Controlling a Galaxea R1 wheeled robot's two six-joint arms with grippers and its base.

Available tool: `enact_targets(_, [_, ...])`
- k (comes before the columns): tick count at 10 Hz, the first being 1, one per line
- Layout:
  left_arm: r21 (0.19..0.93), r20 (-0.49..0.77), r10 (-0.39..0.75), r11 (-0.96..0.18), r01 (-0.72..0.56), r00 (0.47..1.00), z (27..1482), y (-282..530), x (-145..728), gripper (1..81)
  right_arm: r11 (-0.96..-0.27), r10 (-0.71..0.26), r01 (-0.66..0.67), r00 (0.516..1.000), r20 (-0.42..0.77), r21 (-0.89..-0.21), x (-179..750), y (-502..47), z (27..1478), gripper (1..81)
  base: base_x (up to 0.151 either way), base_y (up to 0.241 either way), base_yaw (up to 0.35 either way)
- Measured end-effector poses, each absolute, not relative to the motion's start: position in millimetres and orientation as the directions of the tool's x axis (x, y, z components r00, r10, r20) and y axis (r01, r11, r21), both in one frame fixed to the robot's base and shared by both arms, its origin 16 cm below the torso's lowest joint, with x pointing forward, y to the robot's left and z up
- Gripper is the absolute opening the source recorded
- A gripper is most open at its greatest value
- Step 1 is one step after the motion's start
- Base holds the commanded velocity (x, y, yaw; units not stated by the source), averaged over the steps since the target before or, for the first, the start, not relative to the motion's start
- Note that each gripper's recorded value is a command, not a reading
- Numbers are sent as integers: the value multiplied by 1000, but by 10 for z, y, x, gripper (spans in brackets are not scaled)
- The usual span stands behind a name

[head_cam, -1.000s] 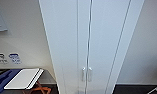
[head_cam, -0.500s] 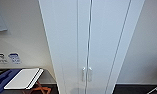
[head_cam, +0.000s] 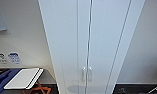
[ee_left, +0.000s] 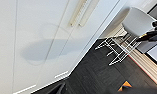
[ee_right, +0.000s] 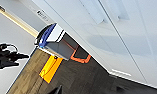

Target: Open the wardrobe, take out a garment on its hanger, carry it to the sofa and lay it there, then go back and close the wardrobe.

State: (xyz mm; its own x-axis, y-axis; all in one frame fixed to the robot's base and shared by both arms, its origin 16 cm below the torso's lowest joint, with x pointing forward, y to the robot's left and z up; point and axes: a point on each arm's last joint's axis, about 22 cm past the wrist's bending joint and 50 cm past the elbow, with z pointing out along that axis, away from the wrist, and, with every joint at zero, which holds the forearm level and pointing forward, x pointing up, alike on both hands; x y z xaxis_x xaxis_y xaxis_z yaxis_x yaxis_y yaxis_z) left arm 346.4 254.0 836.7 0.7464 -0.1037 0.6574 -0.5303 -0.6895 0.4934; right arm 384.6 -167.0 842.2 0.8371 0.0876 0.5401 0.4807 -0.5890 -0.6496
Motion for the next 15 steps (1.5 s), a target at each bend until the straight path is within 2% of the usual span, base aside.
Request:
enact_targets(5, [475, 676, -115, -687, -550, 728, 8561, 2340, 4063, 811, -559, 126, 575, 771, 625, -597, 4466, -1329, 8905, 811, 0, 0, 0])
enact_targets(8, [471, 660, -142, -687, -553, 738, 8482, 2129, 4371, 811, -597, 133, 556, 780, 612, -578, 4720, -1372, 8765, 811, 0, 0, 0])
enact_targets(10, [459, 644, -147, -711, -532, 751, 8399, 2176, 4533, 811, -613, 129, 563, 764, 632, -555, 4929, -1409, 8874, 811, 0, 0, 0])
enact_targets(15, [454, 659, -134, -714, -533, 740, 8405, 1908, 4932, 811, -645, 118, 561, 745, 657, -520, 5373, -1367, 8963, 811, 0, 0, 0])
